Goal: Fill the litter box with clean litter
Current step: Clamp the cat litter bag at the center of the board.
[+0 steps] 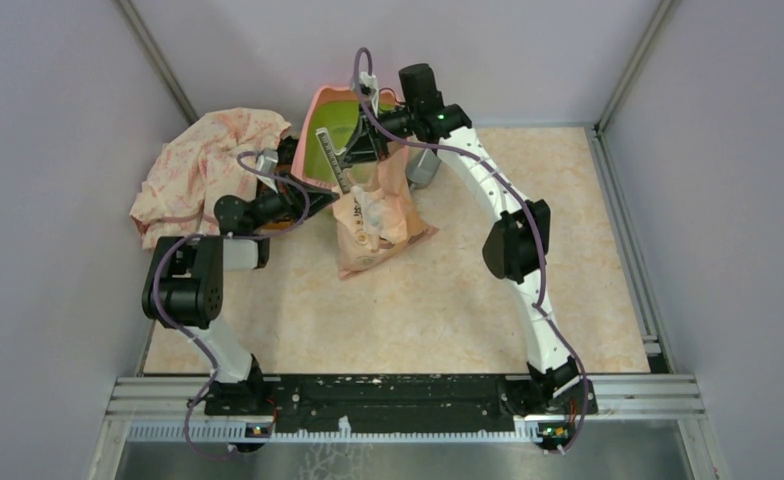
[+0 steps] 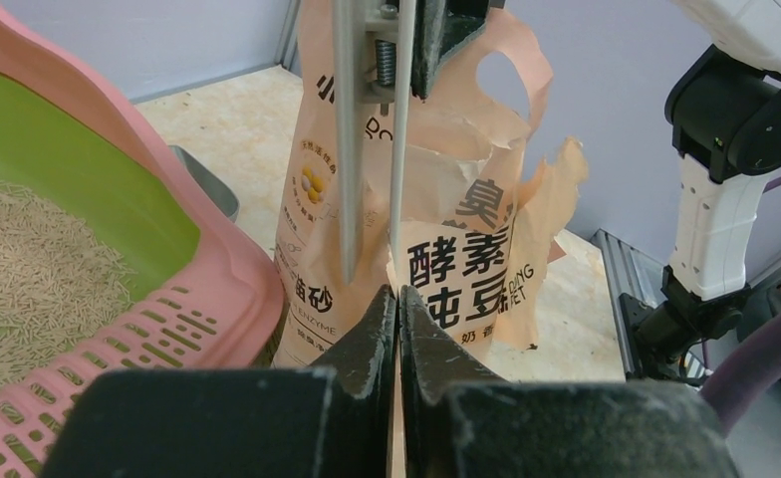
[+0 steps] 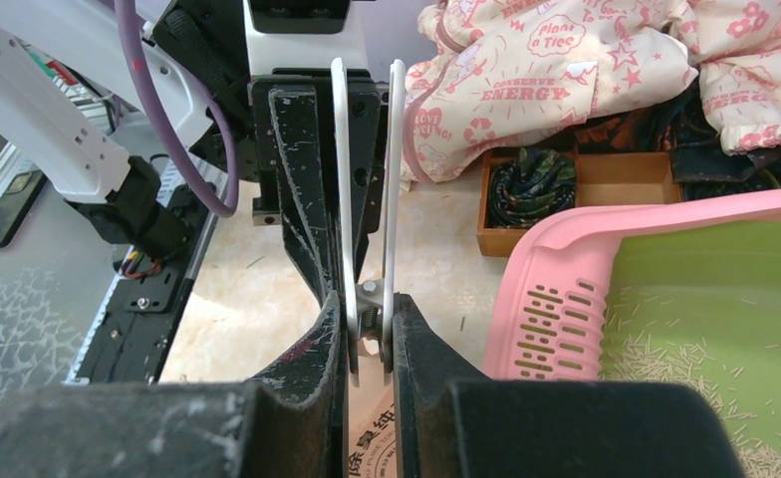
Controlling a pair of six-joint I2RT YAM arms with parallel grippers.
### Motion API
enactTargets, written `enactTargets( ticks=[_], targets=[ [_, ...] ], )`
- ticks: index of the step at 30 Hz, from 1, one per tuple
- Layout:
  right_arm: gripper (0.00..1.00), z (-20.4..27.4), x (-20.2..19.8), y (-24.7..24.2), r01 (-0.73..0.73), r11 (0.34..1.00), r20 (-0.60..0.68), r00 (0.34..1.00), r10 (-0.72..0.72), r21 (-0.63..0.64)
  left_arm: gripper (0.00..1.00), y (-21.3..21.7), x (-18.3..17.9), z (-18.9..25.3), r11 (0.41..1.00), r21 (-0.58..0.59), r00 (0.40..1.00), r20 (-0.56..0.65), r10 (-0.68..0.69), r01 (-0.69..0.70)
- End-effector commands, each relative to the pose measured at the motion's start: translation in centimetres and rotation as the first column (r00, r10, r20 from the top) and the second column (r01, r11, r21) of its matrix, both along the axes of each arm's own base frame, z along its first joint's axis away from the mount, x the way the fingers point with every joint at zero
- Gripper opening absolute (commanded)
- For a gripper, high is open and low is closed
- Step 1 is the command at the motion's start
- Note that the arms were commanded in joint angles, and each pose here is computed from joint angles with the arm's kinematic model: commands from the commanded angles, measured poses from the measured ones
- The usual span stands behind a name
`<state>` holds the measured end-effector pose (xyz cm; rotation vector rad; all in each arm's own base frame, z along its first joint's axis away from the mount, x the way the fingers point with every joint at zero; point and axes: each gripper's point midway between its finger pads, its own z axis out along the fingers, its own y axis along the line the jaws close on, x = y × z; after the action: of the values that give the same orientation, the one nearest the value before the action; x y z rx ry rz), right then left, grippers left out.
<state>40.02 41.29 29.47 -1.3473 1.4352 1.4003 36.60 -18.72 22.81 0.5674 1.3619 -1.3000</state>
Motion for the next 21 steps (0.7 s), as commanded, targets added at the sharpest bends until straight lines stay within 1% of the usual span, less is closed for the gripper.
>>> enactTargets(
  ticks=[1,8,21],
  targets=[
    [0.00,3.1,-0.9,-0.6,-0.022,0.999,0.076,0.997,0.019,0.042,0.05,-0.2,-1.5,1.9,1.000,0.021,0.990,0.138,-0.021,0.018],
    [0.00,3.0,-1.0,-0.7,-0.028,0.999,0.073,0.997,0.026,0.038,0.04,-0.1,-1.6,1.8,1.000,0.030,0.991,0.136,-0.007,0.003],
    [0.00,1.4,-0.9,-1.4,0.005,1.000,0.100,0.995,-0.002,-0.028,0.02,0.6,-1.5,1.5,0.999,0.043,0.992,0.127,0.025,-0.031]
  ],
)
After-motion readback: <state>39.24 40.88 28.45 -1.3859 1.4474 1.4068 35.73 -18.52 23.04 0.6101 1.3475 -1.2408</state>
